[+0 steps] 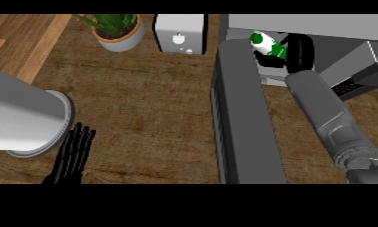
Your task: Pick up the milk, place it into the microwave and close the microwave
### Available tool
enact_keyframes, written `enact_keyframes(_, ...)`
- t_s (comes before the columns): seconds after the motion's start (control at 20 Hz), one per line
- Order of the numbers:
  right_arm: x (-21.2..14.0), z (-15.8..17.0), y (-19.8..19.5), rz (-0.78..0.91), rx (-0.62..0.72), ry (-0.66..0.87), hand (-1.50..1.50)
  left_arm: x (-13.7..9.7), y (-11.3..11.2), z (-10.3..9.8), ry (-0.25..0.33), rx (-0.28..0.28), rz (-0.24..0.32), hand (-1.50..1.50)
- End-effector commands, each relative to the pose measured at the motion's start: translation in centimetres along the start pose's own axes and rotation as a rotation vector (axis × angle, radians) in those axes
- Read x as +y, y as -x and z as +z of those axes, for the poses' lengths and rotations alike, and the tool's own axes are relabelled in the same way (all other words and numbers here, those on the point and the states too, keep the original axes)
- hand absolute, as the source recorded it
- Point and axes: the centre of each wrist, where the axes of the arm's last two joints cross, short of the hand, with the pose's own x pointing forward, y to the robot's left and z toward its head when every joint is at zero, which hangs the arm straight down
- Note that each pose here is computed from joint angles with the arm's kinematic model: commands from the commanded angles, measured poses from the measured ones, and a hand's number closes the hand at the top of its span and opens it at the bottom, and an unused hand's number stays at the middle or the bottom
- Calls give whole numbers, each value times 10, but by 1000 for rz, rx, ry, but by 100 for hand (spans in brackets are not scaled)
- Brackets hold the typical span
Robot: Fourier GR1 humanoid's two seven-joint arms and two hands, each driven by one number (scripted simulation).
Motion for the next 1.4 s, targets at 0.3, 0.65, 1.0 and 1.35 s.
enact_keyframes(0.3, 10, 2, -10, 74, -25, -62, -150, 6, 6, -6, 35, 12, -32, -150)
enact_keyframes(0.65, 9, 9, -1, -81, -60, -156, -150, -16, 2, -1, 50, 12, 27, -150)
enact_keyframes(1.0, 7, 16, 10, -243, -53, -158, -150, -22, 8, -5, 80, -10, 32, -150)
enact_keyframes(1.35, 15, 47, 31, -354, 14, -159, -150, -36, 7, -20, 91, -33, 32, -150)
